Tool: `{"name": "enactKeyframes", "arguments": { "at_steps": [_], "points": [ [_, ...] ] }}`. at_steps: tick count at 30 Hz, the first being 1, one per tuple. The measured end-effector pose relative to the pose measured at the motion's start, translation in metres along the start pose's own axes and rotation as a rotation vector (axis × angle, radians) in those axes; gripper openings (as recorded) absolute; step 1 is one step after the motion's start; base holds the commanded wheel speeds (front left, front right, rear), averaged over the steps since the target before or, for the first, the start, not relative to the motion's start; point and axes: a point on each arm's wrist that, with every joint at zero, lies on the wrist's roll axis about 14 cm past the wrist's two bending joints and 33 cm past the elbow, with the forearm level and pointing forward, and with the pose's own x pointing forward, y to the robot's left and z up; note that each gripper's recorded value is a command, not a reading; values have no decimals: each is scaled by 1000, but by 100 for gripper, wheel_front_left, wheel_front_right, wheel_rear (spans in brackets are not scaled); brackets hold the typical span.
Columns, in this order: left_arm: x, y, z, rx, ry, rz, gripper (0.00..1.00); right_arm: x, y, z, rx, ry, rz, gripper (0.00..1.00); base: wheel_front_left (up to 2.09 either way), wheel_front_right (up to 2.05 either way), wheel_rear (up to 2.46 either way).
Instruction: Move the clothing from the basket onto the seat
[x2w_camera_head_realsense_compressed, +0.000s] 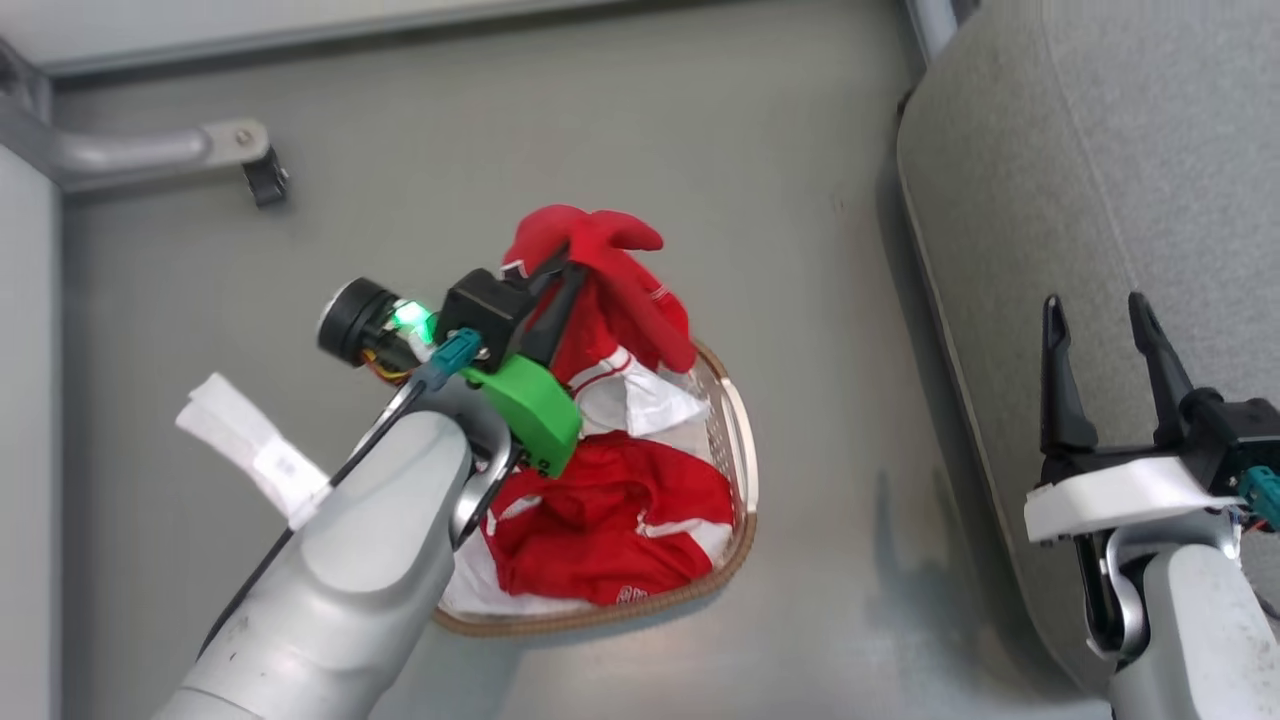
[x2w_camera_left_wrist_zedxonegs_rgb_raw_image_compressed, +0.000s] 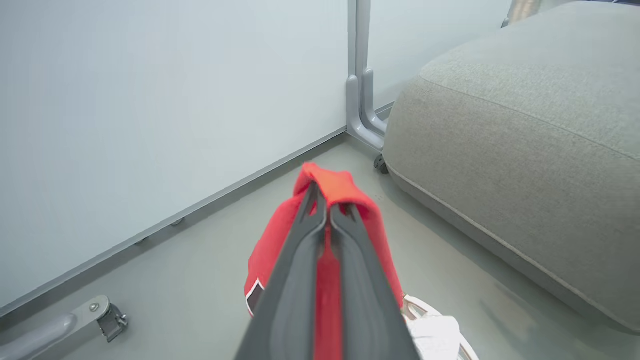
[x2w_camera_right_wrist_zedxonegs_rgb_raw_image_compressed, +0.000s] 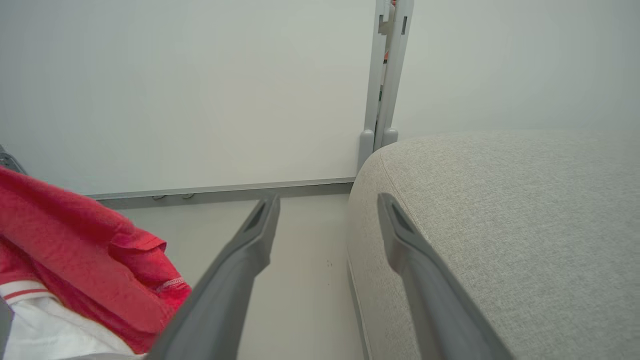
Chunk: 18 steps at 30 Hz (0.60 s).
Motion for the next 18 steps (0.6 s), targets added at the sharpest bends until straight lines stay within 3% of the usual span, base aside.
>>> {"name": "enactKeyframes", "arguments": {
  "at_steps": [11, 18],
  "points": [
    [-27, -21, 163, 283, -199, -91, 0, -33, 17, 49, 11, -110, 51, 100, 0, 0, 0],
    [-45, -28, 235, 374, -278, -83, 0, -45, 32, 75, 7, -179, 99, 100, 0, 0, 0]
  ]
}}
